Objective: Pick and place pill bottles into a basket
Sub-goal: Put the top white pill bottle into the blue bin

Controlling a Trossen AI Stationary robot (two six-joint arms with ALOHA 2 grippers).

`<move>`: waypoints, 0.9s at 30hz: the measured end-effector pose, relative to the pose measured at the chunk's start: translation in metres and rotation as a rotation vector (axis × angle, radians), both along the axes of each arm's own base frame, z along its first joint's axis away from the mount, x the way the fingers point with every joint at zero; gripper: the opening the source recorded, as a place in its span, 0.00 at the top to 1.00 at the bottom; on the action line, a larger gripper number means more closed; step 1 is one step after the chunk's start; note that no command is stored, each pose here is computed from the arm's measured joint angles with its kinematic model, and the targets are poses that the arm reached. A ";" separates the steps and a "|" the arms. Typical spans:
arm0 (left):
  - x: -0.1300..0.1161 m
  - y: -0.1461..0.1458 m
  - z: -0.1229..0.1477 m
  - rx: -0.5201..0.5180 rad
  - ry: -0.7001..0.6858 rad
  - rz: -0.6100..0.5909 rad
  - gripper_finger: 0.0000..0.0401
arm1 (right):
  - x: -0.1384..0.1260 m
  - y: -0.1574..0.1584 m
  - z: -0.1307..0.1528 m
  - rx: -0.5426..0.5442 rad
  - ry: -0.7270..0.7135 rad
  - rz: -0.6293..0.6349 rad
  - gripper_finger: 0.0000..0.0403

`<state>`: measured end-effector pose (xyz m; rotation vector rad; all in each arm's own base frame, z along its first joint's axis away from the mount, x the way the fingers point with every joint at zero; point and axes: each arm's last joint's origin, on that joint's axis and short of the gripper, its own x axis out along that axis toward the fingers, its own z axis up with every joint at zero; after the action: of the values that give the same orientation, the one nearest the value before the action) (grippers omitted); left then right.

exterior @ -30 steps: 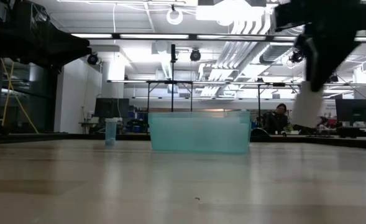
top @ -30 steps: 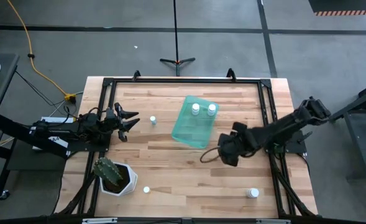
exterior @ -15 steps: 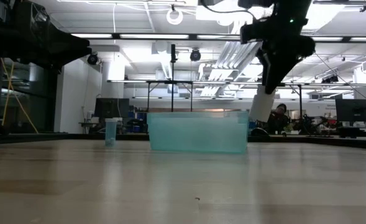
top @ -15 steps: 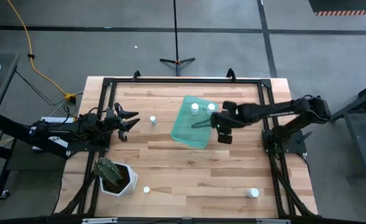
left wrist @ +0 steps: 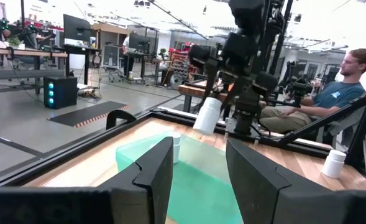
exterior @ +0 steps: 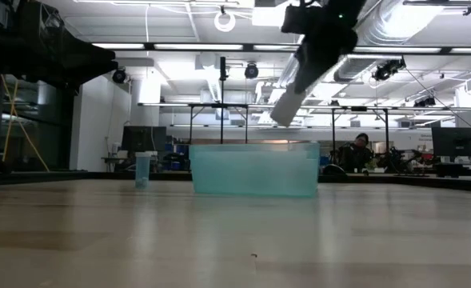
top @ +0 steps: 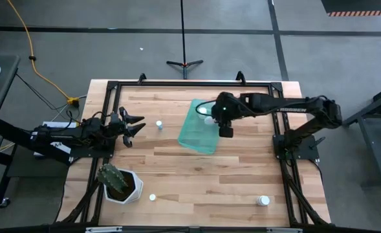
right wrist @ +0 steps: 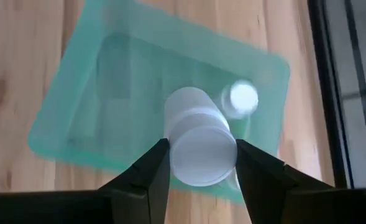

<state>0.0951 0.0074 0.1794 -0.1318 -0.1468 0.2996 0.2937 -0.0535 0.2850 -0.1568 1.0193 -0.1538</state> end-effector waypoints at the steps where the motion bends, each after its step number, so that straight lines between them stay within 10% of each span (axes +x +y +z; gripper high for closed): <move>1: 0.000 0.000 0.000 0.000 0.000 0.000 0.54 | 0.003 -0.001 -0.004 0.009 0.009 0.013 0.63; 27: 0.000 0.000 0.000 0.000 0.000 0.000 0.54 | 0.032 -0.030 -0.085 0.032 0.293 -0.122 0.52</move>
<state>0.0951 0.0074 0.1794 -0.1320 -0.1466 0.2996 0.3258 -0.0831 0.1997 -0.0889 1.3231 -0.2296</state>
